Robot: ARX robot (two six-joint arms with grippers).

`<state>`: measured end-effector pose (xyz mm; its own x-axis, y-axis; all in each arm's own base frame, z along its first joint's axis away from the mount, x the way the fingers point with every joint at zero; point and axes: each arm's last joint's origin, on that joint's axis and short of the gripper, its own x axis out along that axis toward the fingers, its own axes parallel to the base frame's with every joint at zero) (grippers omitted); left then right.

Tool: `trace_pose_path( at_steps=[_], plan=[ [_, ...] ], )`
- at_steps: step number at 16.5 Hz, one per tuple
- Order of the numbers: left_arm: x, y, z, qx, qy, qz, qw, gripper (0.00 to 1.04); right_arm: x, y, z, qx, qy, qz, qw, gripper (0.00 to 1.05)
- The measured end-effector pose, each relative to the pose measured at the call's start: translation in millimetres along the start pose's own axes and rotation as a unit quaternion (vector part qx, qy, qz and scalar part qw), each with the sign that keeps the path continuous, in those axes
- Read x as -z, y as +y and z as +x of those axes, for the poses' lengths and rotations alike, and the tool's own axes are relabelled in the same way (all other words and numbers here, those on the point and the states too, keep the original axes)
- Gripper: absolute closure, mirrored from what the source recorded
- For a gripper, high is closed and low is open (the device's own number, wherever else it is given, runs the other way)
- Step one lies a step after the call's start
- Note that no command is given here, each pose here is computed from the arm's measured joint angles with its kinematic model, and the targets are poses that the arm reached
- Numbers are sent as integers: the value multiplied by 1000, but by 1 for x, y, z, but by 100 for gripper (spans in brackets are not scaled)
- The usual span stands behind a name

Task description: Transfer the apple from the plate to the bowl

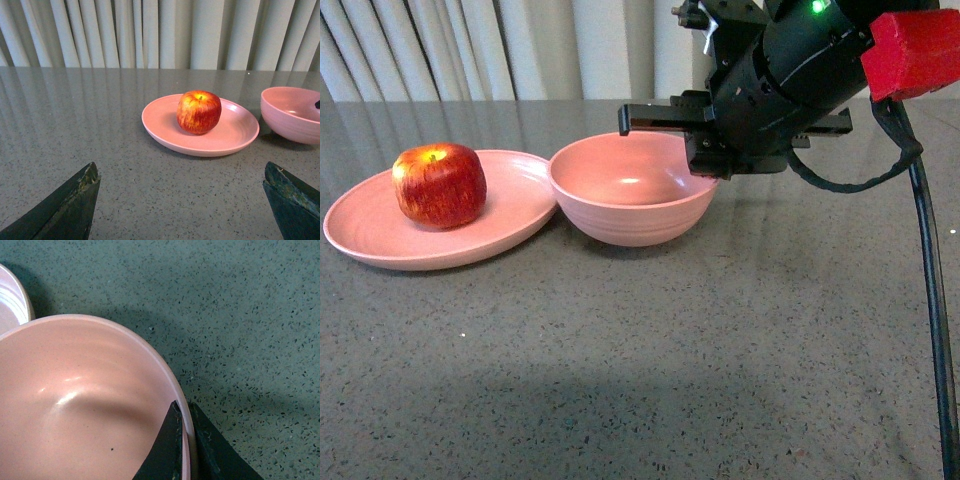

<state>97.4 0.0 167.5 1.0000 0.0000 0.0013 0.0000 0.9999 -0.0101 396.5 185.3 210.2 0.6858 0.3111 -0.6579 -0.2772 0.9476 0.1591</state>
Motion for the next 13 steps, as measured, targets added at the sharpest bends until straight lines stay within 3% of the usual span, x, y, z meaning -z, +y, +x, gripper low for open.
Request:
trace_pose_path(
  at_steps=[9,11,13],
  plan=[
    [0,0,0,0,0,0,1000,7,3,-5,7,6,6,12,1000,99],
    [0,0,0,0,0,0,1000,7,3,-7,7,7,9,14,1000,71],
    [0,0,0,0,0,0,1000,7,2,-9,7,5,7,16,1000,55]
  ],
)
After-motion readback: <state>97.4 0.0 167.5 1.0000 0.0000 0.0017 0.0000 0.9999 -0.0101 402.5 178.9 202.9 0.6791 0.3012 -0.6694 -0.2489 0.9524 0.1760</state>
